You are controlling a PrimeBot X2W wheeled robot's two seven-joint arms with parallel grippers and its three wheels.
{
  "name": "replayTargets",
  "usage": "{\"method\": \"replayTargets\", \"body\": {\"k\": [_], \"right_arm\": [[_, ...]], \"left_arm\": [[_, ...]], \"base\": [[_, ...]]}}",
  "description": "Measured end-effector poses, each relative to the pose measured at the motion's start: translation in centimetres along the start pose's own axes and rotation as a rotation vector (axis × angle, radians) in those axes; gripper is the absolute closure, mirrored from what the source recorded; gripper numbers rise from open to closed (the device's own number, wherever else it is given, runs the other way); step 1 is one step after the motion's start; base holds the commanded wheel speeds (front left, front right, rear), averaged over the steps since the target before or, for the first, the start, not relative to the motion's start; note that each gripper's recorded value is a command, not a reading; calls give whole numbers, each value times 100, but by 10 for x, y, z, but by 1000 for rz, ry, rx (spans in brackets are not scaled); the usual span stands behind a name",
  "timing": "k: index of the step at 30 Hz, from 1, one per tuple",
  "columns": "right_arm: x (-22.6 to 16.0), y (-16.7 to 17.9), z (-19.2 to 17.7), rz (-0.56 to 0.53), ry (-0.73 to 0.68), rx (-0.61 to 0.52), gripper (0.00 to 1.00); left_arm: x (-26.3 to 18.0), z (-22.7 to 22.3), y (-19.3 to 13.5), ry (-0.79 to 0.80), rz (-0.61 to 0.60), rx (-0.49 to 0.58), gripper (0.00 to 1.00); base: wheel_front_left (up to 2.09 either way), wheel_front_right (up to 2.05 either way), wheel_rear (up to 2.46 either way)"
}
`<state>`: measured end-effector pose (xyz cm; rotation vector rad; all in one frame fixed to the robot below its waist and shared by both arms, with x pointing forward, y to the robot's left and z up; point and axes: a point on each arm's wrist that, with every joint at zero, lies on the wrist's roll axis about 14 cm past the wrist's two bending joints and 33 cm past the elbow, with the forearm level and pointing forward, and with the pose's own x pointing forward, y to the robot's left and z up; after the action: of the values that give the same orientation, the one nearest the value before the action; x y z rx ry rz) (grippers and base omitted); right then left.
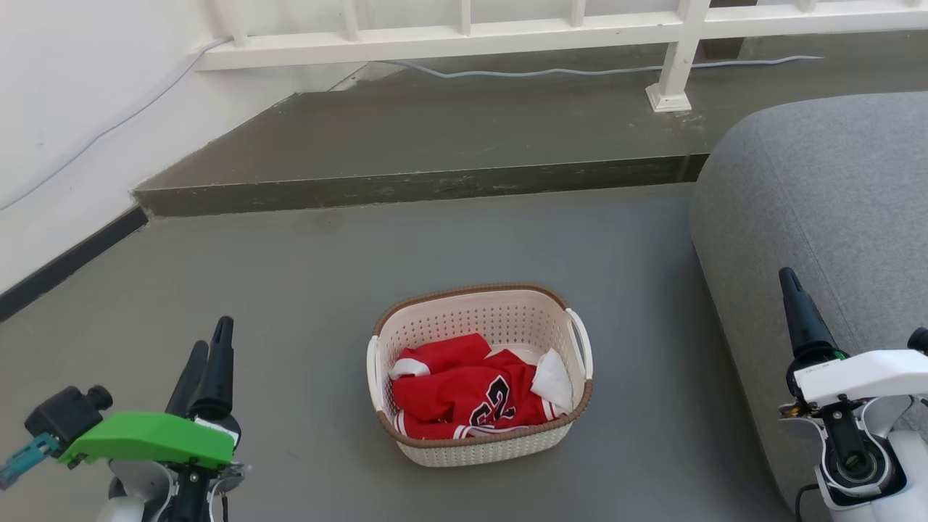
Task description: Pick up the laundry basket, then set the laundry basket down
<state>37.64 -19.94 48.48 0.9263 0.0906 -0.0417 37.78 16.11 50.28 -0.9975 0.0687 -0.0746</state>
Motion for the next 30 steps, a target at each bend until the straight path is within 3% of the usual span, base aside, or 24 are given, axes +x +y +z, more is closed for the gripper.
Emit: {"method": "replayTargets", "body": {"k": [13, 30], "right_arm": [[2, 21, -4, 57, -2, -258, 0], [-2, 30, -18, 93, -1, -485, 0]], "left_arm": [[3, -1, -18, -9, -43, 230, 0], [0, -11, -30, -24, -75, 473, 0]], "base": [[0, 0, 0], [0, 0, 0]]}}
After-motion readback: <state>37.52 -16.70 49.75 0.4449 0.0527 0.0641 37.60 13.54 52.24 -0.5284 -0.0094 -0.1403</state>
